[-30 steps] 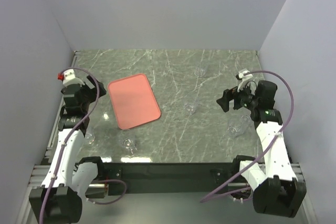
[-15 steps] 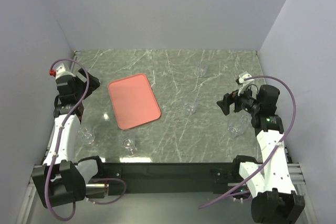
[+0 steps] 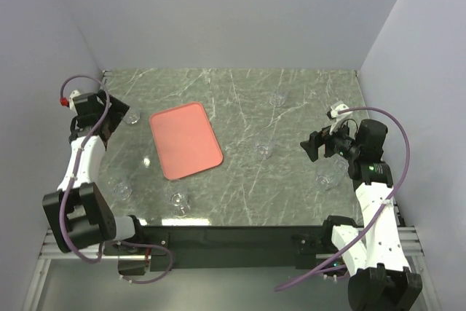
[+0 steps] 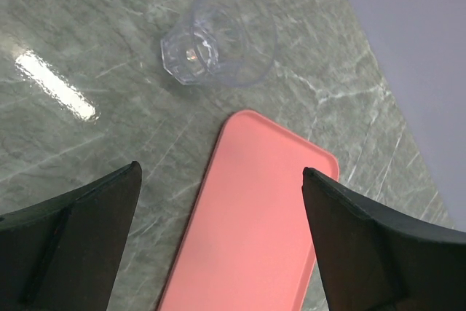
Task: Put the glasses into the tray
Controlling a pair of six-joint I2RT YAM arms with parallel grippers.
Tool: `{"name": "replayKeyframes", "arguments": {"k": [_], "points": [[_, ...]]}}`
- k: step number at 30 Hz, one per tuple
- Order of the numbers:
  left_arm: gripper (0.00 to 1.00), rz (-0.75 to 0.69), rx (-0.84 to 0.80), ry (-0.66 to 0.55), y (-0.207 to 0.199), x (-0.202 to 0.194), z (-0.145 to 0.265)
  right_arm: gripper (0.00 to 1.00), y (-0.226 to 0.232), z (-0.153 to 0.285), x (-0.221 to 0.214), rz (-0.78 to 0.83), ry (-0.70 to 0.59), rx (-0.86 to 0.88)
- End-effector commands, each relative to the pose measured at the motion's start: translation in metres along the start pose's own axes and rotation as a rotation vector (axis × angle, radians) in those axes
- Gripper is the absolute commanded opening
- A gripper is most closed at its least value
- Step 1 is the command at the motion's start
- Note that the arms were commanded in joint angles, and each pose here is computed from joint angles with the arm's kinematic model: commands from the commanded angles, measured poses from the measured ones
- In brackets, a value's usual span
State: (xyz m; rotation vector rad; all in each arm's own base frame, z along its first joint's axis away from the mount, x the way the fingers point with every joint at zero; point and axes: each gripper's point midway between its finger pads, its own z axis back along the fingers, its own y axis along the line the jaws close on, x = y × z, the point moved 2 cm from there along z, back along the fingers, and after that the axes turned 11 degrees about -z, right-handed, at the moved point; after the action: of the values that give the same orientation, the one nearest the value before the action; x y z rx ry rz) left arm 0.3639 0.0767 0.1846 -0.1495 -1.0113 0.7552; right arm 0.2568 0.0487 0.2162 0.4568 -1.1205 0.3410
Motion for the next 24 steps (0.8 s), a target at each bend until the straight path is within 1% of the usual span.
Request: {"name": "replayKeyframes", "arguments": {"k": [1, 3, 4, 5, 6, 7, 9, 10, 12, 13, 15, 16, 17, 18, 21, 24], "points": [[0.98, 0.072, 0.030, -0.016, -0.004, 0.022, -0.009, 1.00, 0.006, 0.003, 0.009, 0.029, -0.036, 0.025], [0.95, 0.094, 0.063, 0.020, 0.003, 0.019, -0.023, 1.00, 0.007, 0.004, 0.010, 0.034, -0.043, 0.029], [0.94, 0.099, 0.064, 0.016, 0.000, 0.027, -0.027, 1.00, 0.007, 0.004, 0.010, 0.033, -0.044, 0.029], [0.92, 0.105, 0.081, 0.037, 0.003, 0.025, -0.031, 1.00, 0.009, 0.004, 0.011, 0.038, -0.048, 0.031], [0.91, 0.110, 0.135, 0.053, 0.012, 0.022, -0.042, 1.00, 0.009, 0.004, 0.011, 0.034, -0.049, 0.034], [0.85, 0.113, 0.151, 0.041, 0.011, 0.031, -0.046, 1.00, 0.009, 0.005, 0.011, 0.036, -0.051, 0.034], [0.79, 0.117, 0.206, 0.102, 0.020, 0.021, -0.062, 1.00, 0.009, 0.005, 0.011, 0.037, -0.049, 0.036], [0.71, 0.113, 0.199, 0.092, 0.015, 0.030, -0.066, 1.00, 0.009, 0.004, 0.010, 0.036, -0.048, 0.035], [0.65, 0.110, 0.240, 0.138, 0.023, 0.022, -0.079, 1.00, 0.009, 0.004, 0.010, 0.034, -0.046, 0.035], [0.61, 0.108, 0.242, 0.136, 0.021, 0.026, -0.082, 1.00, 0.009, 0.004, 0.010, 0.033, -0.045, 0.035], [0.60, 0.104, 0.273, 0.163, 0.028, 0.020, -0.090, 1.00, 0.008, 0.003, 0.009, 0.032, -0.044, 0.032], [0.58, 0.098, 0.273, 0.163, 0.026, 0.023, -0.093, 1.00, 0.007, 0.003, 0.010, 0.032, -0.044, 0.027], [0.57, 0.098, 0.297, 0.179, 0.031, 0.019, -0.100, 1.00, 0.007, 0.003, 0.009, 0.032, -0.042, 0.026], [0.54, 0.095, 0.314, 0.188, 0.034, 0.018, -0.103, 1.00, 0.006, 0.003, 0.009, 0.033, -0.043, 0.024], [0.50, 0.071, 0.314, 0.216, 0.034, 0.016, -0.114, 1.00, 0.005, 0.002, 0.007, 0.027, -0.037, 0.022], [0.50, 0.052, 0.332, 0.223, 0.036, 0.019, -0.119, 1.00, 0.004, 0.001, 0.006, 0.025, -0.033, 0.018]]}}
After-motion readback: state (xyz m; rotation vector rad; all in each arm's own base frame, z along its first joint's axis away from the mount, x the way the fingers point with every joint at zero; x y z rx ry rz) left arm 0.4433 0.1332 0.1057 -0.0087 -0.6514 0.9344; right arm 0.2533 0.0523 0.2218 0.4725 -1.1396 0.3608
